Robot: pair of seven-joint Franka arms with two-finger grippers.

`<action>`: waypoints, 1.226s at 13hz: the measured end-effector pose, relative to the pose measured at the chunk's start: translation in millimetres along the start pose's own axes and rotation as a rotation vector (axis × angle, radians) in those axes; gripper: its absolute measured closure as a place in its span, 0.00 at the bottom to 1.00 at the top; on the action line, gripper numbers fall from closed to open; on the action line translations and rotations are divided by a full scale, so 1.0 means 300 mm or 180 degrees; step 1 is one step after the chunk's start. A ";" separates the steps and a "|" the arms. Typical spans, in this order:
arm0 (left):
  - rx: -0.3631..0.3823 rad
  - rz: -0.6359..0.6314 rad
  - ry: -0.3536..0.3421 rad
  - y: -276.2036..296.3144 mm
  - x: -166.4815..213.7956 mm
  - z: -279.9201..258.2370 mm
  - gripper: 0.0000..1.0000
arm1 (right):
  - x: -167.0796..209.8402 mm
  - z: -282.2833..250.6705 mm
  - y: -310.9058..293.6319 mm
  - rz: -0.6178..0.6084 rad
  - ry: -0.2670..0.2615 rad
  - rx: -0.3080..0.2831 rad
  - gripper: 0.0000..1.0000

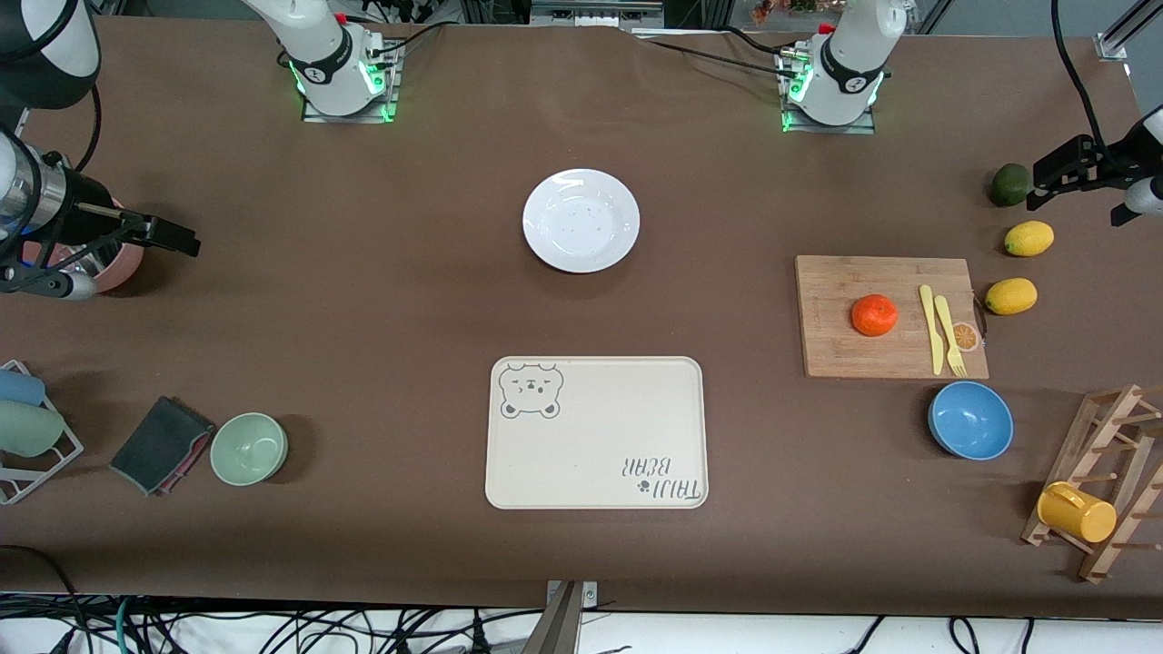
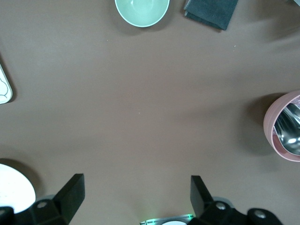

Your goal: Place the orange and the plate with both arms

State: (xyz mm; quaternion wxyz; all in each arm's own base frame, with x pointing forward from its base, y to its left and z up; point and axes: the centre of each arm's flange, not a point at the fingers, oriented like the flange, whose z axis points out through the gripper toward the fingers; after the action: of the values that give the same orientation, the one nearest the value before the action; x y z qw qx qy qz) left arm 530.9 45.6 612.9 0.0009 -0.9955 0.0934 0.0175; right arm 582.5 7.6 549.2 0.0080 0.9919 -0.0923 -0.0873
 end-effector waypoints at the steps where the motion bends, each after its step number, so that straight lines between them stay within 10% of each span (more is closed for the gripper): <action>1: -0.0004 -0.0060 -0.0015 -0.004 0.001 0.005 0.00 | 0.000 0.000 0.000 0.0000 0.0000 0.0000 0.00; 16: -0.0016 -0.0299 -0.0064 -0.009 -0.004 0.006 0.00 | 0.000 0.001 -0.004 -0.0005 -0.0002 -0.0001 0.00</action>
State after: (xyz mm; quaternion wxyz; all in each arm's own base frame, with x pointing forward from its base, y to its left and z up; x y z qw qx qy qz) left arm 530.2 48.5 611.1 0.0002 -0.9985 0.0466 0.0277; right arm 582.7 8.8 548.7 0.0080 0.9919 -0.0915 -0.0877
